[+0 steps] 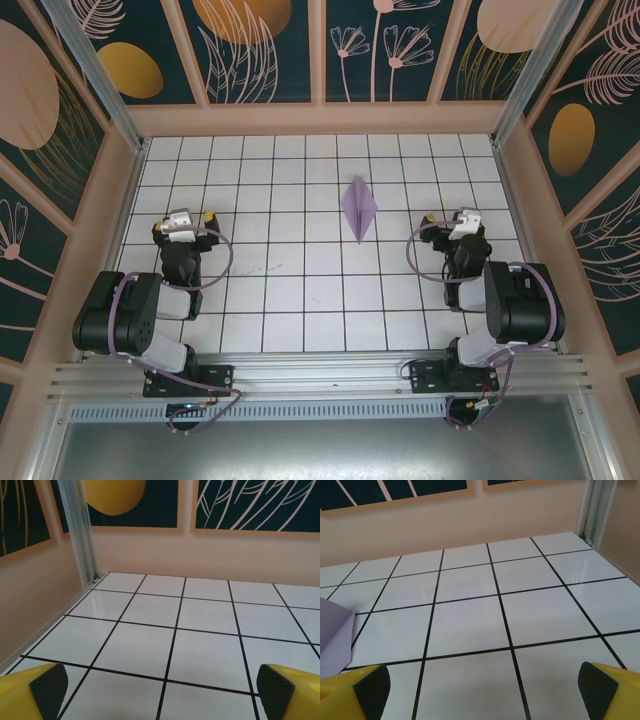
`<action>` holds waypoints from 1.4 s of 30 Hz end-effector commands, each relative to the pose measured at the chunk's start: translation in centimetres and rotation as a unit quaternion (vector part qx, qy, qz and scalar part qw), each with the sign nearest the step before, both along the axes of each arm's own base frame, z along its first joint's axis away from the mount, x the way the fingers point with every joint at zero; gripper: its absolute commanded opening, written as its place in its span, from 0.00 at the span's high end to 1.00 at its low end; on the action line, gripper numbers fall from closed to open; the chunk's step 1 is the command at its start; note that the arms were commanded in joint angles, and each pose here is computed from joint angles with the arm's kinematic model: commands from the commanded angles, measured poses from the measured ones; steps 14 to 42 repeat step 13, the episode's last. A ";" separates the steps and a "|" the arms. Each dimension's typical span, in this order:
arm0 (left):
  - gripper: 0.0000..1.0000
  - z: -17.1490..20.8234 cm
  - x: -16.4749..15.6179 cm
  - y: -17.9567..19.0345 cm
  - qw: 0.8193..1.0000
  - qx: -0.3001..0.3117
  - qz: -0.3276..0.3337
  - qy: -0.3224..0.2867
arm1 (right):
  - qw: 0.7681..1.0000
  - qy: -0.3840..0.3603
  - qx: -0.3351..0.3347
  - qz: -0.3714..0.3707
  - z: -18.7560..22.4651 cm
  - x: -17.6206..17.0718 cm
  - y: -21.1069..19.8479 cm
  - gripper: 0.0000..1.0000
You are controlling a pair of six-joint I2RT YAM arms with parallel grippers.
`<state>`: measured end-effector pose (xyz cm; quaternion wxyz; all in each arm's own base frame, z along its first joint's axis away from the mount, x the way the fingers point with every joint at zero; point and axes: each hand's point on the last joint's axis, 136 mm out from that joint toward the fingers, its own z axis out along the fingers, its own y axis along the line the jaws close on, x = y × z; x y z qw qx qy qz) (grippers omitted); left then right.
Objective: Fold a paper plane with a square sheet of paper (fold left side to right side)
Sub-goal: Reset both arms
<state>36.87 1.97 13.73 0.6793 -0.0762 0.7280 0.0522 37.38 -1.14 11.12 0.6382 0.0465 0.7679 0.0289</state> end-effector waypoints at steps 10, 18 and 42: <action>0.01 0.2 0.1 0.7 1.000 -0.015 0.019 -0.005 | 1.000 -0.016 0.002 0.009 0.9 0.4 0.4 0.01; 0.01 0.2 0.1 0.7 1.000 -0.014 0.019 -0.005 | 1.000 -0.016 0.003 0.009 0.8 0.4 0.4 0.01; 0.01 0.2 0.1 0.7 1.000 -0.014 0.019 -0.005 | 1.000 -0.016 0.003 0.009 0.8 0.4 0.4 0.01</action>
